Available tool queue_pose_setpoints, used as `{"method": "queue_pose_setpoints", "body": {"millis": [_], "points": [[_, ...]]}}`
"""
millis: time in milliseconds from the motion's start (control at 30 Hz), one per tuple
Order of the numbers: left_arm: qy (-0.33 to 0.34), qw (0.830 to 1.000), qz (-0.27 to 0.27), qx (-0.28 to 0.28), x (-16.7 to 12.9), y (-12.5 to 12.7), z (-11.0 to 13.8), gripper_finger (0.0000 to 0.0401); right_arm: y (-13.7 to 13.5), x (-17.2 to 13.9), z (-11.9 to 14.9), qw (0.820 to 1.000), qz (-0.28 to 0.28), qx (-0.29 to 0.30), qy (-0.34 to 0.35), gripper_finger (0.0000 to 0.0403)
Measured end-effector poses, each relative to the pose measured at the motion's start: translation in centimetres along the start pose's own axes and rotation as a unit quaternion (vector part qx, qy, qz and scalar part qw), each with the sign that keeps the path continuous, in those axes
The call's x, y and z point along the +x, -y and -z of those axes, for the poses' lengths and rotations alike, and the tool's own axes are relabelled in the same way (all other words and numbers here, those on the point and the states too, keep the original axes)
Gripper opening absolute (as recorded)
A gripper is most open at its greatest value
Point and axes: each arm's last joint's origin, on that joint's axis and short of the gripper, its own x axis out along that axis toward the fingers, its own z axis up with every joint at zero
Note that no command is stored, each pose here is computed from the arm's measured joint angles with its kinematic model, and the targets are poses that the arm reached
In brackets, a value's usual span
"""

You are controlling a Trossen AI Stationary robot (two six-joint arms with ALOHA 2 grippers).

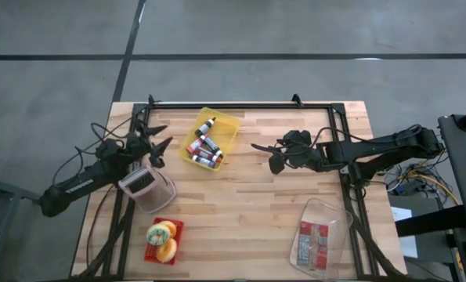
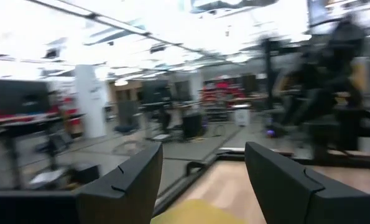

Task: Pick & Place Food Item
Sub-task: Return to Home Position

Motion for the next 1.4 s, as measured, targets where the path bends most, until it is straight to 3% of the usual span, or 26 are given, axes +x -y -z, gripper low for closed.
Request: {"method": "queue_pose_setpoints", "body": {"millis": [167,267,1267,1400], "points": [[-0.014,0.998,-0.067,-0.008,-0.03,-0.37,0.18,0.0232,0.0,0.0,0.0,1.0,0.0,0.0,0.0,0.0203],[-0.02,0.997,-0.077,-0.008,-0.04,-0.43,0.26,0.0232,0.0,0.0,0.0,1.0,0.0,0.0,0.0,0.0203],[-0.043,0.996,-0.075,-0.006,-0.06,-0.37,0.71,0.0232,0.06,0.0,-0.06,1.0,0.01,-0.004,0.01,0.0203],[-0.043,0.996,-0.075,-0.006,-0.06,-0.37,0.71,0.0232,0.56,0.26,0.39,0.994,0.055,-0.081,0.038,0.0203]]}}
